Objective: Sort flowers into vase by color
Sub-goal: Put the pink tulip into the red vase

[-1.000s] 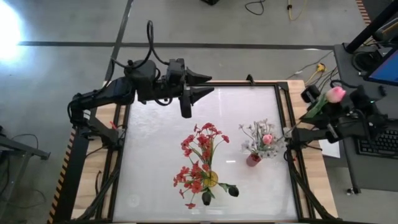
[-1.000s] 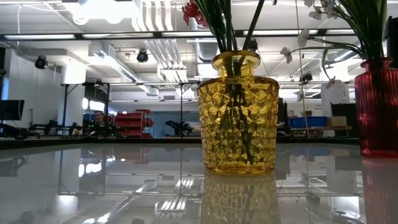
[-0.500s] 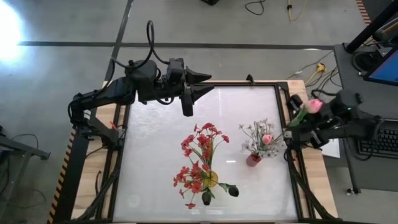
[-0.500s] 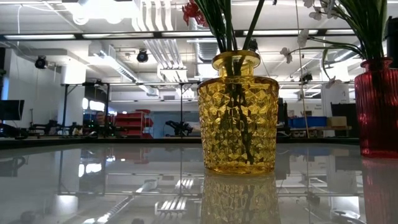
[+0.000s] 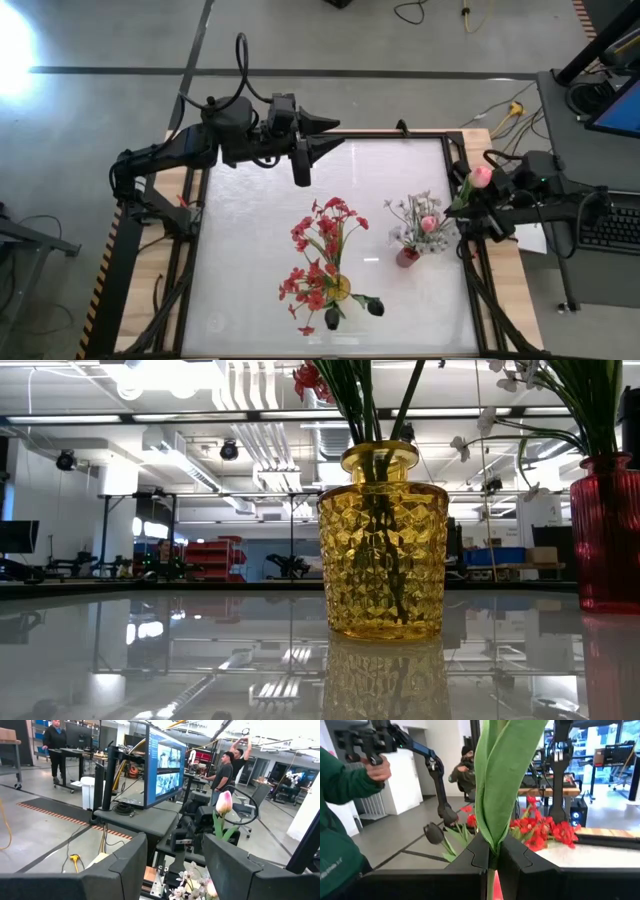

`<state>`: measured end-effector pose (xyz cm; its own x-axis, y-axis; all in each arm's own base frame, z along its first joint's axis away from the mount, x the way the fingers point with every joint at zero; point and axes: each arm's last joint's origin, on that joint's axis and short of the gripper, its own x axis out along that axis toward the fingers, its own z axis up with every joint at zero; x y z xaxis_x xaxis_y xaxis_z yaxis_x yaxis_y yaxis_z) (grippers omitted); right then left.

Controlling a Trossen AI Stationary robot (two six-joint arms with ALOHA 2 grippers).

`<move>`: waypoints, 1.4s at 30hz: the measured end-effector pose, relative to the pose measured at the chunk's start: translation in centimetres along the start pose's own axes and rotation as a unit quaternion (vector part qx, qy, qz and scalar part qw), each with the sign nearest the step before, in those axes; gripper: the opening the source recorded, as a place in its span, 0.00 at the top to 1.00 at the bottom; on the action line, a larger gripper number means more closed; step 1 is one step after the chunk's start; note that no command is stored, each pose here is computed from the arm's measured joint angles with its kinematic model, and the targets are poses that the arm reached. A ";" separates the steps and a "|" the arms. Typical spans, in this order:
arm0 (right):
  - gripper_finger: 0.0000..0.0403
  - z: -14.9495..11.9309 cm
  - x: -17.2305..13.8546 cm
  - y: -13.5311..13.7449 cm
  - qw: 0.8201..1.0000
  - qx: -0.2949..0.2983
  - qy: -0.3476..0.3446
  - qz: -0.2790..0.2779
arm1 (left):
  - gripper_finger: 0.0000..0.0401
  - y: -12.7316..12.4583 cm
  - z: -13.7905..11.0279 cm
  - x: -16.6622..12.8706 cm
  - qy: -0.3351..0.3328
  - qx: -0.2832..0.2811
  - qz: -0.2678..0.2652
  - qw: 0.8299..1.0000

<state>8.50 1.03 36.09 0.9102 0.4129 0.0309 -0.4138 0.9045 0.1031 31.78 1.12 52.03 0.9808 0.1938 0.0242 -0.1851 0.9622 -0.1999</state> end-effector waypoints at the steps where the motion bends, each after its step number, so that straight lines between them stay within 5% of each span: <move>1: 0.97 0.3 -0.2 0.1 1.000 -0.001 -0.005 0.001 | 0.55 0.0 0.0 0.0 0.000 0.000 0.000 1.000; 9: 0.97 4.9 -2.9 2.0 0.998 -0.035 -0.058 0.006 | 0.55 0.0 0.0 0.0 0.000 0.000 0.000 1.000; 19: 0.97 7.9 -8.6 5.2 1.000 -0.010 0.011 -0.001 | 0.55 0.0 0.0 0.0 0.000 0.000 0.000 1.000; 28: 0.97 6.0 -9.0 5.1 0.999 -0.016 0.045 -0.008 | 0.55 -0.2 -0.2 0.4 -0.003 -0.003 -0.003 1.000; 42: 0.97 -0.7 -6.7 3.4 0.998 -0.003 -0.035 0.044 | 0.55 -0.3 -3.3 3.2 0.064 -0.006 -0.004 0.998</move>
<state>1.00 1.44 35.57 0.8691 0.4824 0.1093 -0.4921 0.8657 0.0918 35.17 0.83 48.98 0.9822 0.1588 -0.0999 -0.1769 0.9613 -0.2110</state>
